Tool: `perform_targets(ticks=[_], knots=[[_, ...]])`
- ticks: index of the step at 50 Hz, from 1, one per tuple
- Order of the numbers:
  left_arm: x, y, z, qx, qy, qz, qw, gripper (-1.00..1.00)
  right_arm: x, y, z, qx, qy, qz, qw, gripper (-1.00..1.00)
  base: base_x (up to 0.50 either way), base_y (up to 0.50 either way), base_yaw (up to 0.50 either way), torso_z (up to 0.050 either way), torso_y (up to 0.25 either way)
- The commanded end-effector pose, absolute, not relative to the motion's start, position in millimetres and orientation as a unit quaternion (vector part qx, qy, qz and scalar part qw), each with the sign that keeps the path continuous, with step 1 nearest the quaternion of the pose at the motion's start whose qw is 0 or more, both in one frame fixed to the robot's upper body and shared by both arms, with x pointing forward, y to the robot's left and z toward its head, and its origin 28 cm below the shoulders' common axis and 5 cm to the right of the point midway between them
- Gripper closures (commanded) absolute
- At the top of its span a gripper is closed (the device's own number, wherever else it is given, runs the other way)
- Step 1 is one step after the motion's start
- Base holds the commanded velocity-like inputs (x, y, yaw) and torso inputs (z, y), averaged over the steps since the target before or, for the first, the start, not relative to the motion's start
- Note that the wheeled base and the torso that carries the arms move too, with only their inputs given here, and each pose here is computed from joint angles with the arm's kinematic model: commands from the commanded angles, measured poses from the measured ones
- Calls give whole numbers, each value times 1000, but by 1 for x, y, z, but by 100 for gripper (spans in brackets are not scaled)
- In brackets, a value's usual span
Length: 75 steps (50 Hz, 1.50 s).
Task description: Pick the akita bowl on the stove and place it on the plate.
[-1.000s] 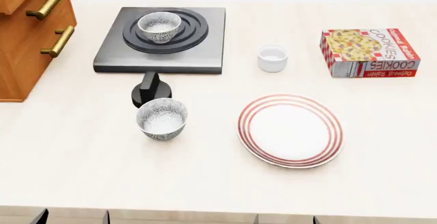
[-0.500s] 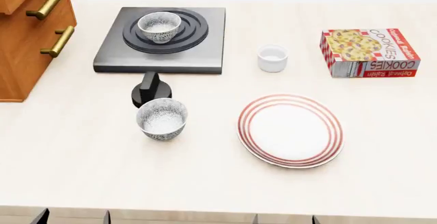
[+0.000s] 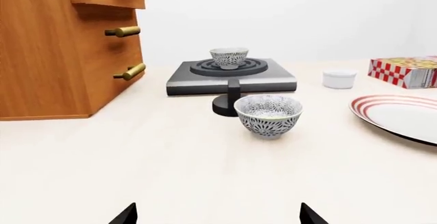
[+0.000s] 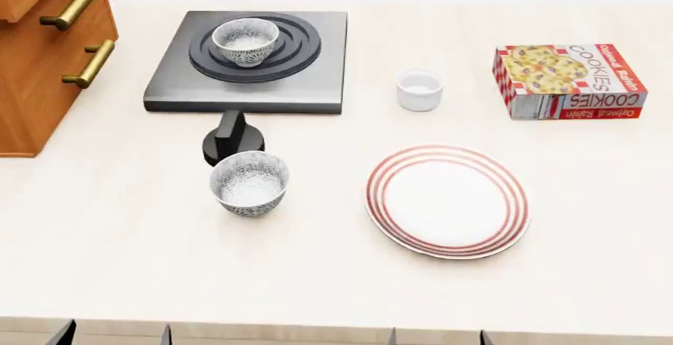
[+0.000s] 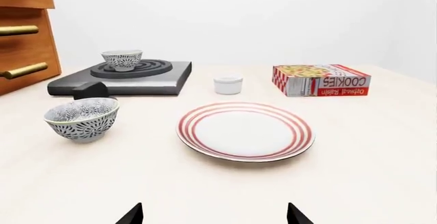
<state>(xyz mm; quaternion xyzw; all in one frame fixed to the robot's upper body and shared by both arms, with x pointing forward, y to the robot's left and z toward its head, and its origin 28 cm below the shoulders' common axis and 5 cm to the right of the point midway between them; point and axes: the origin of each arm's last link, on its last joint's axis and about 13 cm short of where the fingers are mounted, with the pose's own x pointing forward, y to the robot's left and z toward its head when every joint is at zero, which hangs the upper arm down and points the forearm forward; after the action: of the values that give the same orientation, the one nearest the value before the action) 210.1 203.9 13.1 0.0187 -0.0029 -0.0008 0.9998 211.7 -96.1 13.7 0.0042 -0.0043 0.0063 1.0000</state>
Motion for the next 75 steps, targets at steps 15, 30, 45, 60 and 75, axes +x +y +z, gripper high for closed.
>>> perform_targets(ticks=[15, 30, 45, 60, 75], knots=[[211, 205, 12, 15, -2, 6, 1000, -100, 274, -68, 167, -14, -106, 10, 994, -100, 0, 0, 0, 0, 0], [211, 204, 11, 19, -1, 7, 1000, -100, 282, -117, 270, 3, -130, -43, 991, -100, 0, 0, 0, 0, 0], [211, 204, 11, 21, 2, 11, 1000, -100, 259, -146, 227, -18, -106, -62, 992, -100, 0, 0, 0, 0, 0], [212, 206, 9, 17, 0, 15, 1000, -100, 261, -146, 217, -33, -93, -64, 993, -100, 0, 0, 0, 0, 0], [211, 205, 12, 17, 0, 16, 1000, -100, 261, -146, 218, -36, -94, -62, 993, -100, 0, 0, 0, 0, 0]])
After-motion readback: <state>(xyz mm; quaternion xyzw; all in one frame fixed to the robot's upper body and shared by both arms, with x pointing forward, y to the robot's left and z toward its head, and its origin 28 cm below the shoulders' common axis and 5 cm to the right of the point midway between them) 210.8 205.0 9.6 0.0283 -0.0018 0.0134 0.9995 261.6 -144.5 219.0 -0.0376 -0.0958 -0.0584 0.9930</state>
